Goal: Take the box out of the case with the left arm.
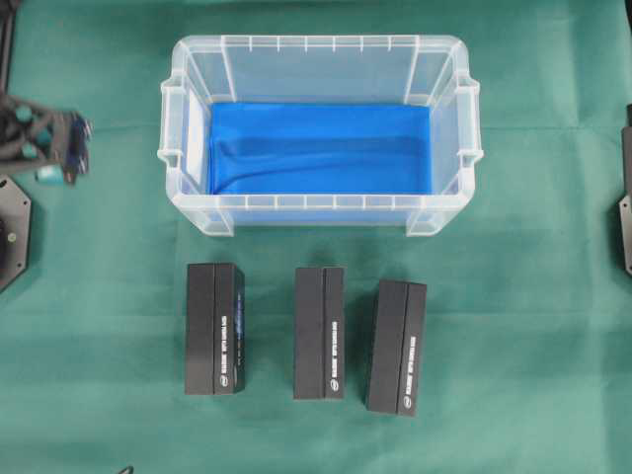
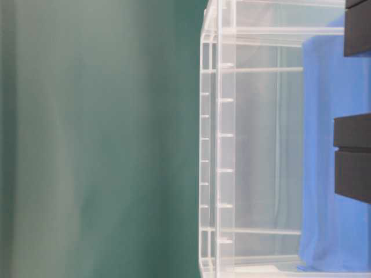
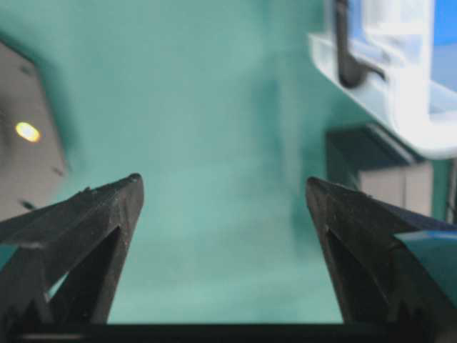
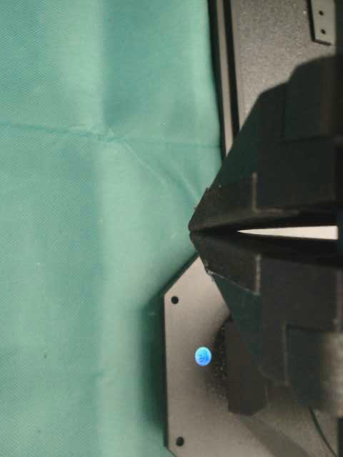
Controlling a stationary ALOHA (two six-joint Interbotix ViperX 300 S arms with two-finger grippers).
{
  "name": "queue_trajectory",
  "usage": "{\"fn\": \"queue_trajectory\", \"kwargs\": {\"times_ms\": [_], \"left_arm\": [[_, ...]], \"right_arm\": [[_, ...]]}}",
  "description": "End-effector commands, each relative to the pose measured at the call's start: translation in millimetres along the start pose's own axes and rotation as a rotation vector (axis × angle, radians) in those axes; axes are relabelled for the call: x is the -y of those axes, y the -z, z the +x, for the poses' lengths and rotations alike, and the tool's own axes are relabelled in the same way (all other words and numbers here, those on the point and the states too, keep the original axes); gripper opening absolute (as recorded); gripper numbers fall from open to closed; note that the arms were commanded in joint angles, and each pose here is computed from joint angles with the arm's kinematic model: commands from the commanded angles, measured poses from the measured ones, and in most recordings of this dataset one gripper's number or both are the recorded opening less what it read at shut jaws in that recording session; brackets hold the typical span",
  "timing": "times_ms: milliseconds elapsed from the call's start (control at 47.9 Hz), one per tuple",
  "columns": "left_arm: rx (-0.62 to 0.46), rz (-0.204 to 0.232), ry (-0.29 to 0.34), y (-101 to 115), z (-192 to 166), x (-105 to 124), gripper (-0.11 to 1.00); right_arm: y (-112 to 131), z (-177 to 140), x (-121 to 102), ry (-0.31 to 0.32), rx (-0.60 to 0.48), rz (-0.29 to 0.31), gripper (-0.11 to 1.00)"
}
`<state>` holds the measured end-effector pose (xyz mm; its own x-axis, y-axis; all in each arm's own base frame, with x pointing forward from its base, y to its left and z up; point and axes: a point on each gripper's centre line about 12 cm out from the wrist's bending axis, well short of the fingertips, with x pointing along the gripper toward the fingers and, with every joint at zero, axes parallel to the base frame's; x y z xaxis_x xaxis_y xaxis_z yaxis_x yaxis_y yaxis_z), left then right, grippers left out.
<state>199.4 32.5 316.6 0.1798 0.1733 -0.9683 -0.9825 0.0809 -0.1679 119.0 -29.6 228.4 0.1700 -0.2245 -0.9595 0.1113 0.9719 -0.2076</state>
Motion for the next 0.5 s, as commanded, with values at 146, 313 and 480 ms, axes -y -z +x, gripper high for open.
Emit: {"fn": "queue_trajectory", "kwargs": {"times_ms": [146,313,480], "left_arm": [[0.023,-0.055,-0.027,-35.0,-4.0,-14.4,0.92],[0.029,-0.073,-0.042,-50.4,-2.4,-21.5,0.92],[0.030,-0.077,-0.046,-53.6,-1.8,-22.6,0.92]], "right_arm": [[-4.9,-6.4,1.1,-0.002,0.019,0.008,0.07],[-4.9,-6.4,1.1,-0.002,0.019,0.008,0.07],[-4.9,-6.4,1.1,-0.002,0.019,0.008,0.07]]}}
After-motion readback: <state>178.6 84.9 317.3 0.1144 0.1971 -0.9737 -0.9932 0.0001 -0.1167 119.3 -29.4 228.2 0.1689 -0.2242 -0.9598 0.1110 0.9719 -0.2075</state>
